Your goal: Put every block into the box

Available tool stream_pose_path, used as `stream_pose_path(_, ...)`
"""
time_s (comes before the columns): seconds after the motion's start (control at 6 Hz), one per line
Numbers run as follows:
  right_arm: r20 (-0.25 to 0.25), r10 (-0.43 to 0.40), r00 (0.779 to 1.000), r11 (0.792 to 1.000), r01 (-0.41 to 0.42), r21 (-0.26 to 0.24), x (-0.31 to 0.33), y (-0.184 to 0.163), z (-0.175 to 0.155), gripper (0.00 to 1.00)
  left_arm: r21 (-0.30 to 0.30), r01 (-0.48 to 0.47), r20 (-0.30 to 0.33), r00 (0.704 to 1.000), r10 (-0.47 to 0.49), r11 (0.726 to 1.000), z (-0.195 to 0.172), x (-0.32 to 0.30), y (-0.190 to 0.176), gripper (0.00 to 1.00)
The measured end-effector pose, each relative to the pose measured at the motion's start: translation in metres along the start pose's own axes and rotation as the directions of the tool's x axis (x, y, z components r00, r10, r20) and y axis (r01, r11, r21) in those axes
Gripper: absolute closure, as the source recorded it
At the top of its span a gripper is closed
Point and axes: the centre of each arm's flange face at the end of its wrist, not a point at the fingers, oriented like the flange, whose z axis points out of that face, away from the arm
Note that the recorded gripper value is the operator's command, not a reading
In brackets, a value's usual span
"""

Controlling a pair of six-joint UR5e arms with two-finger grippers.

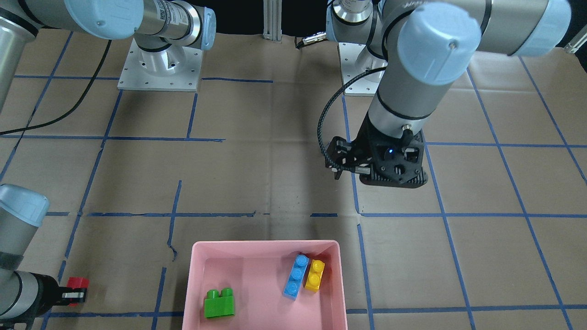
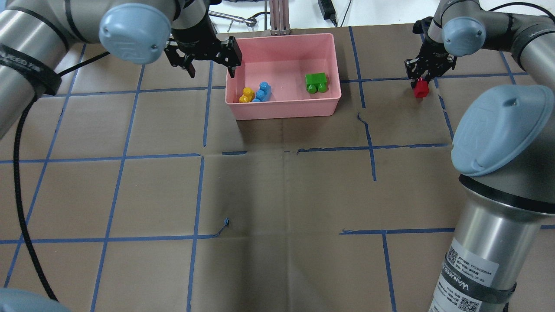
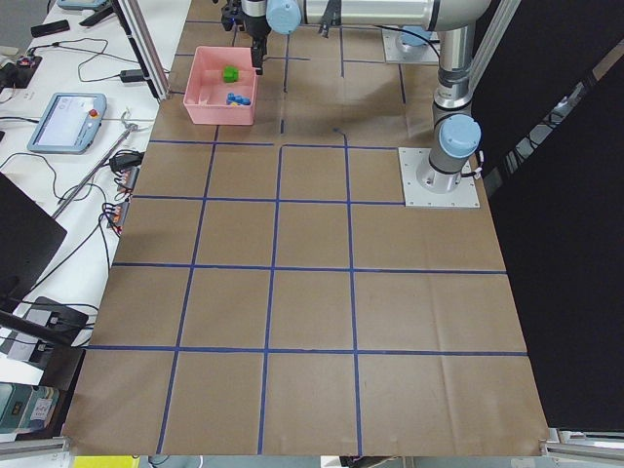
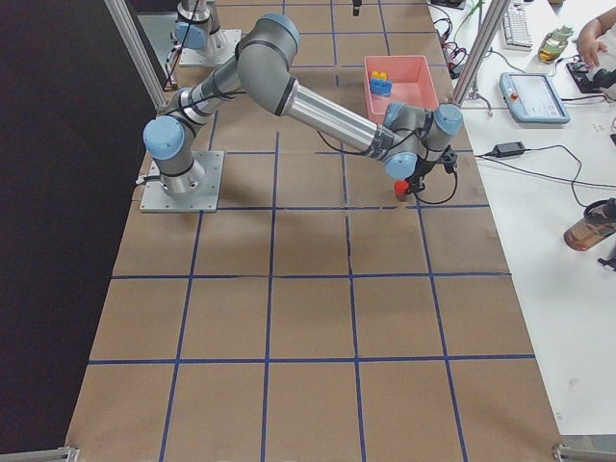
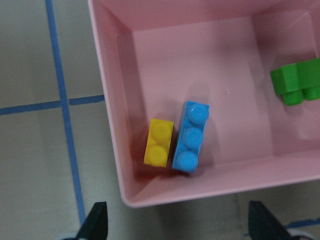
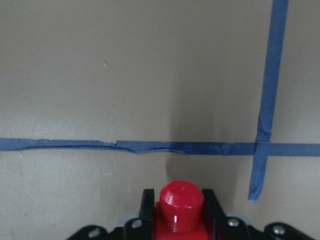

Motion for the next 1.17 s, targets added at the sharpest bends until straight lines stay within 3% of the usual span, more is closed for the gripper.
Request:
stream_pose_path(0.33, 0.009, 0.016, 1.000, 0.999, -0.016, 0.052, -0.016, -0.004, -0.078, 0.86, -0.005, 0.020, 0.001, 1.000, -0.020, 1.000, -0.039, -0.012, 0.037, 0.01)
stream_pose_path(0.67, 0.025, 0.059, 0.998, 0.996, -0.060, 0.072, -0.095, 0.003, -0.153, 0.86, -0.005, 0.030, 0.002, 1.000, -0.030, 1.000, -0.040, -0.018, 0.051, 0.01)
stream_pose_path(0.83, 0.030, 0.089, 0.996, 0.993, -0.091, 0.081, -0.158, 0.010, -0.172, 0.86, -0.001, 0.030, 0.003, 1.000, -0.030, 1.000, -0.043, -0.019, 0.058, 0.01)
stream_pose_path(1.17, 0.043, 0.142, 0.989, 0.986, -0.145, 0.085, -0.287, 0.024, -0.157, 0.85, 0.003, 0.033, 0.004, 0.999, -0.033, 0.999, -0.046, -0.020, 0.068, 0.01)
